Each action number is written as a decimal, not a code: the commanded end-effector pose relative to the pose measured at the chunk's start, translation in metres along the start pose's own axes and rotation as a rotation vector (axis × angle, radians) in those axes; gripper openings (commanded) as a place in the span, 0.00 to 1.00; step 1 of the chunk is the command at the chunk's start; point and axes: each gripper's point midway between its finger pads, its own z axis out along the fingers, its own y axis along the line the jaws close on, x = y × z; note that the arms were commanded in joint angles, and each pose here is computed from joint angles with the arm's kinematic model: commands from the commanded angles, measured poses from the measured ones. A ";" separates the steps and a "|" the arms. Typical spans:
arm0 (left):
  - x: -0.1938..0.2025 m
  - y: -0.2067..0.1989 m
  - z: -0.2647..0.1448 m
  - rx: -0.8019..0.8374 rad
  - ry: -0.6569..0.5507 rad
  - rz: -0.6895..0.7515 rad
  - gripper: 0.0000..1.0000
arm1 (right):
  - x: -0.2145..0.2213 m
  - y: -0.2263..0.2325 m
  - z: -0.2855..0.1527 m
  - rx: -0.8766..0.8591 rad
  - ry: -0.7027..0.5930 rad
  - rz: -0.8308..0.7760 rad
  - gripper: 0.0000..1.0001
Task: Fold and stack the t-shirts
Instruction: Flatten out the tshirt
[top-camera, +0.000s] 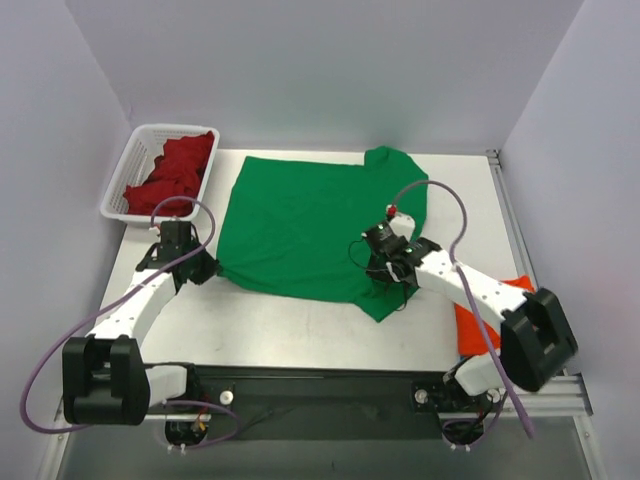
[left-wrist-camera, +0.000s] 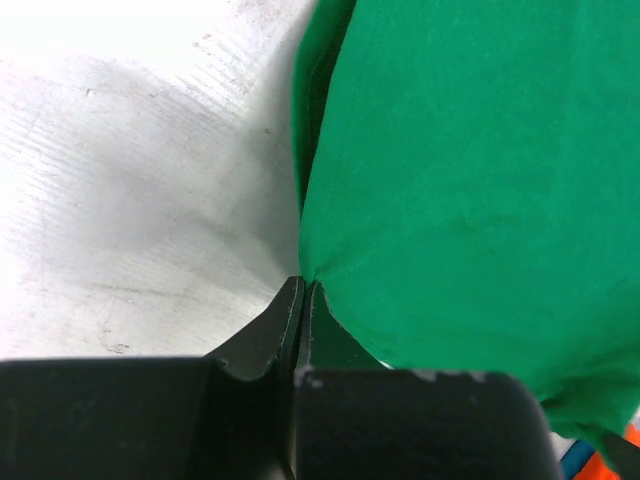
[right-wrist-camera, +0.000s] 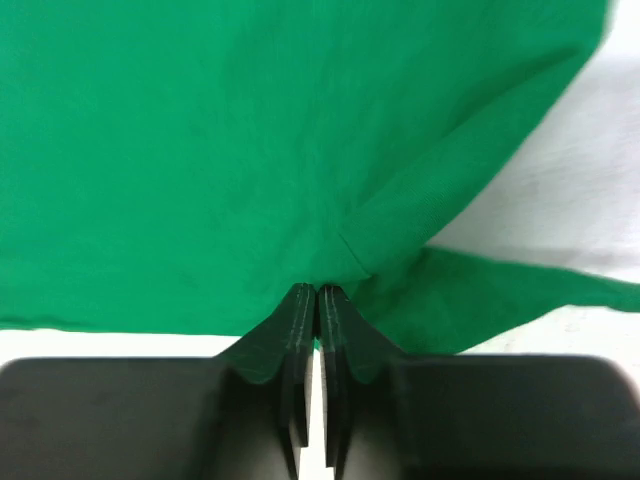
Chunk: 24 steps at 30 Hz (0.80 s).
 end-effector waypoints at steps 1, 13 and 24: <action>-0.016 -0.018 -0.008 0.053 -0.028 0.023 0.00 | 0.032 -0.025 0.014 0.178 0.090 -0.135 0.09; -0.019 -0.018 0.000 0.050 -0.017 0.027 0.00 | 0.039 -0.027 -0.015 0.070 0.023 -0.122 0.52; -0.019 -0.018 0.003 0.055 -0.009 0.023 0.00 | 0.038 -0.110 -0.011 0.148 -0.009 0.123 0.46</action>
